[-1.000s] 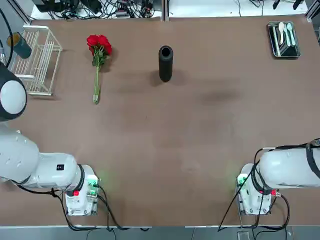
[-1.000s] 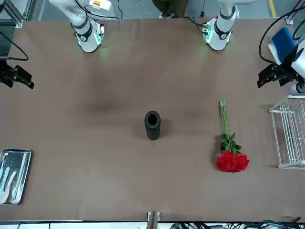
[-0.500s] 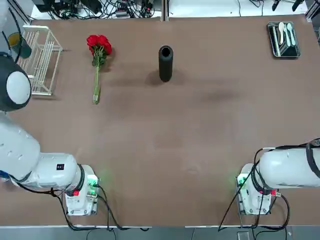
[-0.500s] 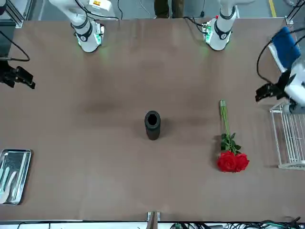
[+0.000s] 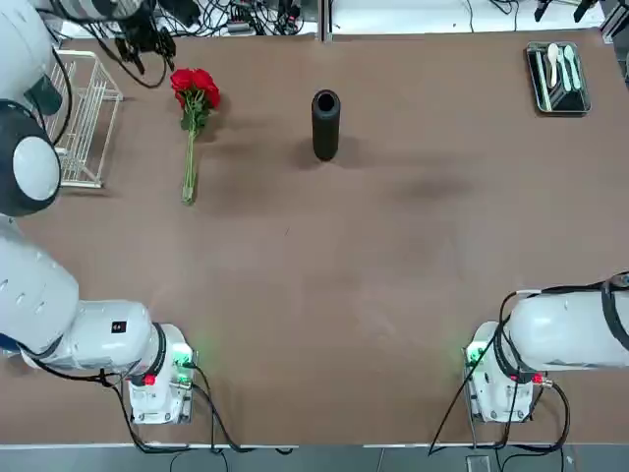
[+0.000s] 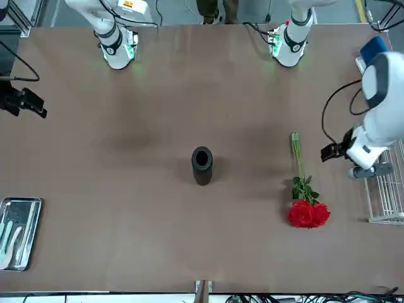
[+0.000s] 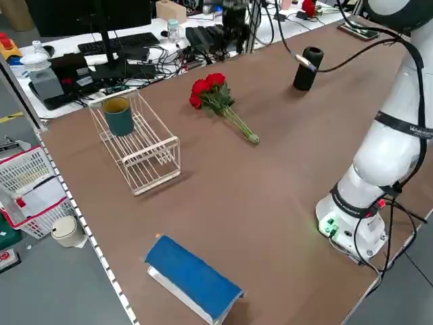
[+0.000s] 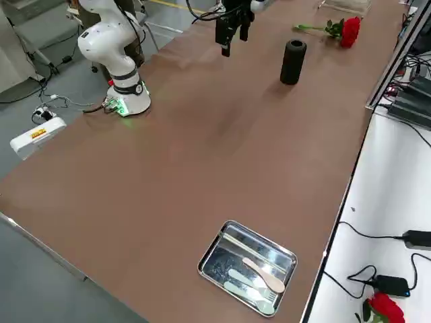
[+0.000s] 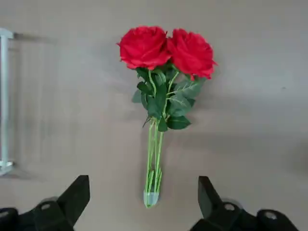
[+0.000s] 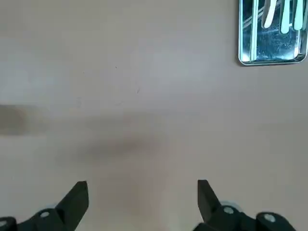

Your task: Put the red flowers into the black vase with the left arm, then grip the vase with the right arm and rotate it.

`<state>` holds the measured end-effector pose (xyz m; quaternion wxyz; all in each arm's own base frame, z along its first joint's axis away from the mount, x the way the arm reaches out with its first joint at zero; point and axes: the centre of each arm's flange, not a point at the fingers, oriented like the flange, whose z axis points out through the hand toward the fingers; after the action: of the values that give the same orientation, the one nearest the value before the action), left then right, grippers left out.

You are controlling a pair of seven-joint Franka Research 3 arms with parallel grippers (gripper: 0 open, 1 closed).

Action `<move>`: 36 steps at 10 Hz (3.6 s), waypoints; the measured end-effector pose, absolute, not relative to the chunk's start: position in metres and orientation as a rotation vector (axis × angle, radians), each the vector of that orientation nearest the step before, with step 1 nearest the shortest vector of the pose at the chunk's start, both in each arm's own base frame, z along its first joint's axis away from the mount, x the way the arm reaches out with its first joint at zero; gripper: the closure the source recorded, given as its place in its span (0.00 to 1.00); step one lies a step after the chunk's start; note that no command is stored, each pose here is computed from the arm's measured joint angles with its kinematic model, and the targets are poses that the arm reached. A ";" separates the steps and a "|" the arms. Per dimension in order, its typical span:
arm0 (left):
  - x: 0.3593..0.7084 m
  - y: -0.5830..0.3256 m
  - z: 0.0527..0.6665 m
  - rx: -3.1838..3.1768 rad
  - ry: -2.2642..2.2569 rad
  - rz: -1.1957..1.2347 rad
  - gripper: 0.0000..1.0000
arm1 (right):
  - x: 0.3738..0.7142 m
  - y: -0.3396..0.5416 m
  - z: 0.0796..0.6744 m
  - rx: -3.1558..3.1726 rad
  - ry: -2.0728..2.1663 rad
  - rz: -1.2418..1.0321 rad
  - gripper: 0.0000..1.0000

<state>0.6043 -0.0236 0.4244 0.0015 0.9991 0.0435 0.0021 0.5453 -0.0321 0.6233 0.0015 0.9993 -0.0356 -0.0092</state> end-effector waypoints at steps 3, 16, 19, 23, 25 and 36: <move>0.582 -0.007 0.356 3.122 0.218 0.114 0.02 | 0.546 -0.032 0.622 3.136 -0.111 -0.031 0.00; 0.568 -0.018 0.195 3.077 0.246 0.223 0.15 | 0.545 -0.031 0.619 3.137 -0.109 -0.044 0.00; 0.579 -0.019 0.199 3.072 0.245 0.251 0.26 | 0.545 -0.031 0.618 3.137 -0.108 -0.046 0.00; 0.581 -0.020 0.186 3.073 0.244 0.226 0.46 | 0.545 -0.031 0.618 3.137 -0.108 -0.047 0.00; 0.582 -0.020 0.181 3.073 0.247 0.218 0.60 | 0.545 -0.031 0.618 3.137 -0.109 -0.048 0.00; 0.611 -0.074 0.339 2.992 0.774 0.139 0.86 | 0.544 -0.038 0.617 3.136 -0.127 -0.062 0.00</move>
<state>0.6112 -0.0737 0.3392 0.0241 0.9669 0.2500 0.0450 0.5438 -0.0375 0.6171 0.0011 0.9990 -0.0404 -0.0199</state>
